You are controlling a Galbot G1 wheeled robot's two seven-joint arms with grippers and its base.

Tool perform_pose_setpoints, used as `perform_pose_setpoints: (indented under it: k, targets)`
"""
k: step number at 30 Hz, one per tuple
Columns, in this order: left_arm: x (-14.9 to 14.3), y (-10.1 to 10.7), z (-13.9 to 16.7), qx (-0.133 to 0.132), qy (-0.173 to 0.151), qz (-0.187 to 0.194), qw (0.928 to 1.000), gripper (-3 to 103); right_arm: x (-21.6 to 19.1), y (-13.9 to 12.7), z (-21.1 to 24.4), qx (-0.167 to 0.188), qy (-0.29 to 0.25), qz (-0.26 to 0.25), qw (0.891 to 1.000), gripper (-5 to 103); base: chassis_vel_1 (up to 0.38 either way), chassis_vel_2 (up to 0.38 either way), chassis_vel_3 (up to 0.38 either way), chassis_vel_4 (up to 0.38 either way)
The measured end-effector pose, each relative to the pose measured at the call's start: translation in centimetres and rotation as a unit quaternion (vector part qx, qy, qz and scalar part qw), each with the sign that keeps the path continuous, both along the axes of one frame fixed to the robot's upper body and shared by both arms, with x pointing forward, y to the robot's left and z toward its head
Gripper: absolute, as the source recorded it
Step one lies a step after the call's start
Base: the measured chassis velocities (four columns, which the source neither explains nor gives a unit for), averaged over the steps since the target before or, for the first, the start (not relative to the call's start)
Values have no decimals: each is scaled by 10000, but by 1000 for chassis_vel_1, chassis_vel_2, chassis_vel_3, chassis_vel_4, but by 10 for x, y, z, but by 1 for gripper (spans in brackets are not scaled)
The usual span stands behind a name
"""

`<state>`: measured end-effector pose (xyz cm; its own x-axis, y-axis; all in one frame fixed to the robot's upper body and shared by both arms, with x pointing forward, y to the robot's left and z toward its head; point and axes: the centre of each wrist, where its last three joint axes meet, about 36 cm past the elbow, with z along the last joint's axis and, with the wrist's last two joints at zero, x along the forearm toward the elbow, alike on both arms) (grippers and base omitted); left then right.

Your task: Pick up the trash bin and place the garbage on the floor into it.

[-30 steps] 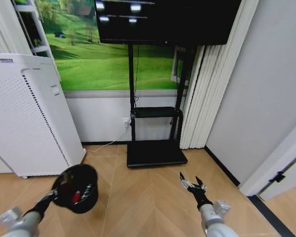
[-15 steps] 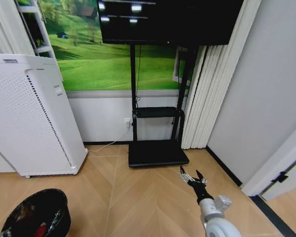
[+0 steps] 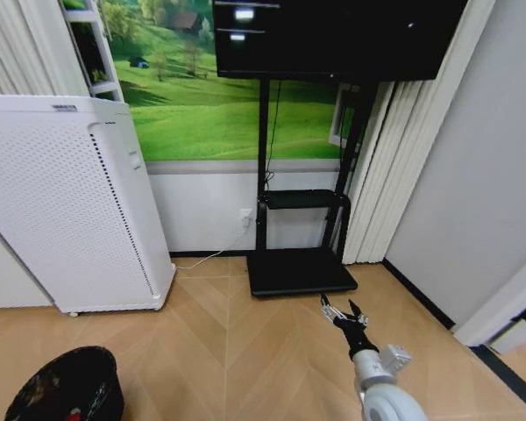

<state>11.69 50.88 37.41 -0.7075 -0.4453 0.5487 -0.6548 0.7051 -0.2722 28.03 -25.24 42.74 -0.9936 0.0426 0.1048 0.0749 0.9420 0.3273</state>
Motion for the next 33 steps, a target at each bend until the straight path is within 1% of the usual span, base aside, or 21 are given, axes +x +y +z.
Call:
perform_pose_setpoints:
  k: [3, 6, 9, 12, 14, 17, 19, 27, 30, 33]
  targets:
    - [-3, -4, -8, -64, 60, 20, 10000, 7, -1, 1, -1, 7, -27, 6, 10000, 100, 94, 72, -70, -117]
    - [-4, -8, -11, -116, 42, 1, 9999, 7, -2, 1, -2, -3, -37, 20, 10000, 100, -20, 33, 70, 19]
    - [-2, -15, -14, -171, -1, -127, 9998, 7, -4, 2, -4, -22, -40, 82, 10000, 100, -59, -31, 75, 43]
    - [-1, -21, -20, -161, 82, -230, 9996, 7, -5, 4, -5, -14, -38, 131, 9999, 100, -45, -30, 7, 14]
    - [-5, -30, -30, -219, 202, -271, 9992, 7, -7, 5, -9, 6, -21, 157, 9999, 100, 0, 0, 0, 0]
    - [-7, -33, -32, -250, 223, -271, 9991, 7, -7, 5, -9, 5, -16, 164, 9999, 100, 0, 0, 0, 0]
    - [-10, -39, -35, -311, 276, -283, 9987, 7, -6, 4, -10, 6, -35, 183, 9998, 100, 0, 0, 0, 0]
    - [-11, -44, -37, -292, 329, -327, 9985, 7, -4, 7, -11, 37, -70, 247, 9997, 100, 0, 0, 0, 0]
    - [-14, -48, -44, -217, 498, -287, 9981, 7, -5, 6, -15, -10, -104, 294, 9995, 100, 0, 0, 0, 0]
    - [-15, -52, -47, -196, 557, -303, 9978, 7, -5, 6, -17, -54, -120, 341, 9993, 100, 0, 0, 0, 0]
